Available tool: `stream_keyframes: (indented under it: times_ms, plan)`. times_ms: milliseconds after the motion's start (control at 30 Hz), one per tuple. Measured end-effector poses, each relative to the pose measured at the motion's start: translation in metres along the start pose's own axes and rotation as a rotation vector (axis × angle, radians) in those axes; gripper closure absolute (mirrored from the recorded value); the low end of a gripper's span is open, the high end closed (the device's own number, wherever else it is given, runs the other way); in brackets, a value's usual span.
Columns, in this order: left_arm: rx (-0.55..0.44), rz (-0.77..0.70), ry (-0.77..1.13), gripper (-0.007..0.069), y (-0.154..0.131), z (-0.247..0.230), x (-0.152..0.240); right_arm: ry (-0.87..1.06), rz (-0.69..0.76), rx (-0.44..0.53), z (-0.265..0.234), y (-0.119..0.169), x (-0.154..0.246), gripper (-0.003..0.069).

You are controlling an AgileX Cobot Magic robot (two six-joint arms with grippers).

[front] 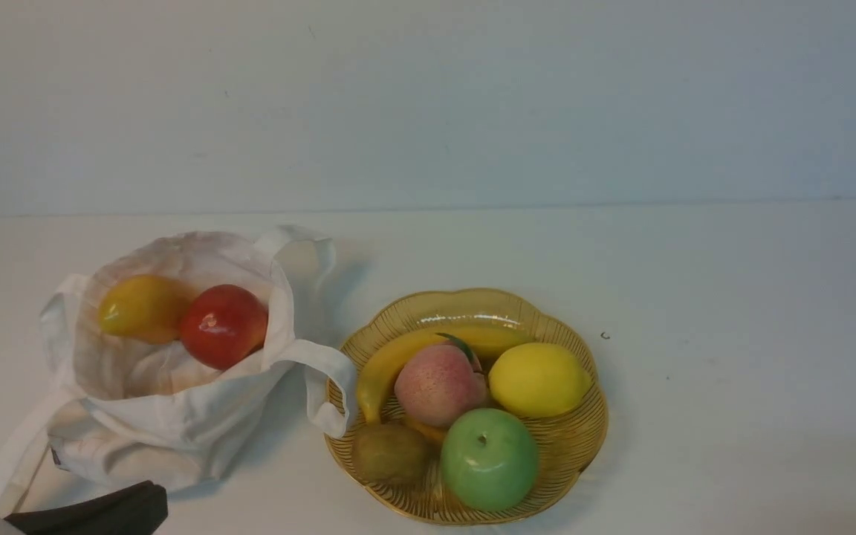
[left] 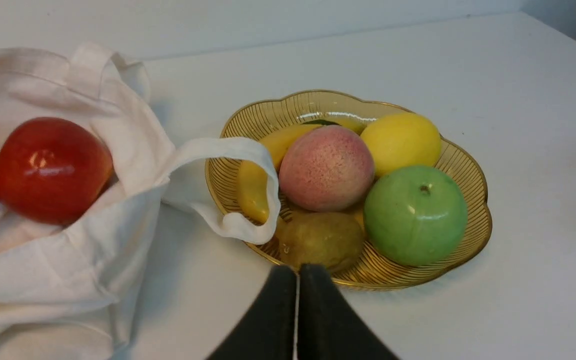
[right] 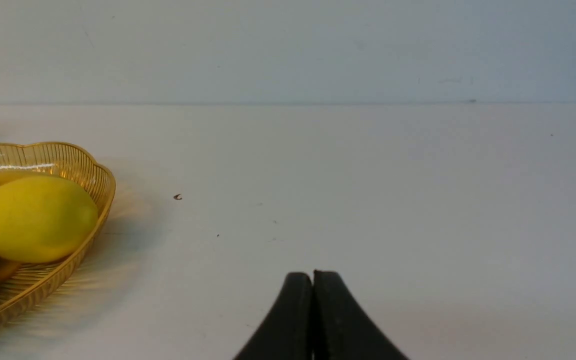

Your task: Take the fruit out of the cloth bag on the white table and place them on a plate.

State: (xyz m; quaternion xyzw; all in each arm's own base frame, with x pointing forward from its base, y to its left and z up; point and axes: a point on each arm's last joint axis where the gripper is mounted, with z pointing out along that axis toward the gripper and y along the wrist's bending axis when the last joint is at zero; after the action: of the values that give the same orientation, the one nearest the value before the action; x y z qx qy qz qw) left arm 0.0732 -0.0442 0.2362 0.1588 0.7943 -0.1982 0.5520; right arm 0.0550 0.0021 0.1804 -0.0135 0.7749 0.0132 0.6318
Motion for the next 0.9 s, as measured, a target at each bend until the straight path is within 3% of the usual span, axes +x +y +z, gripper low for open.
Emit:
stream_keyframes:
  times_ms: [267,367,500,667,900]
  plan:
    - [-0.007,0.03,0.0,0.0633,0.001,0.0,0.002,0.0,0.0,0.0,0.0,0.0,0.0,0.0673]
    - [-0.083,0.11,-0.012,0.0633,0.008,-0.004,0.012,0.0,0.0,0.0,0.0,0.0,0.0,0.0673]
    - [-0.178,0.066,-0.039,0.0633,0.016,-0.008,0.024,0.0,0.0,0.0,0.0,0.0,0.0,0.0673]
    - [-0.374,-0.021,-0.097,0.0633,0.031,-0.013,0.057,0.0,0.0,0.0,0.0,0.0,0.0,0.0673]
    - [-0.433,-0.025,-0.057,0.0633,0.034,-0.016,0.069,0.0,0.0,0.0,0.0,0.0,0.0,0.0673]
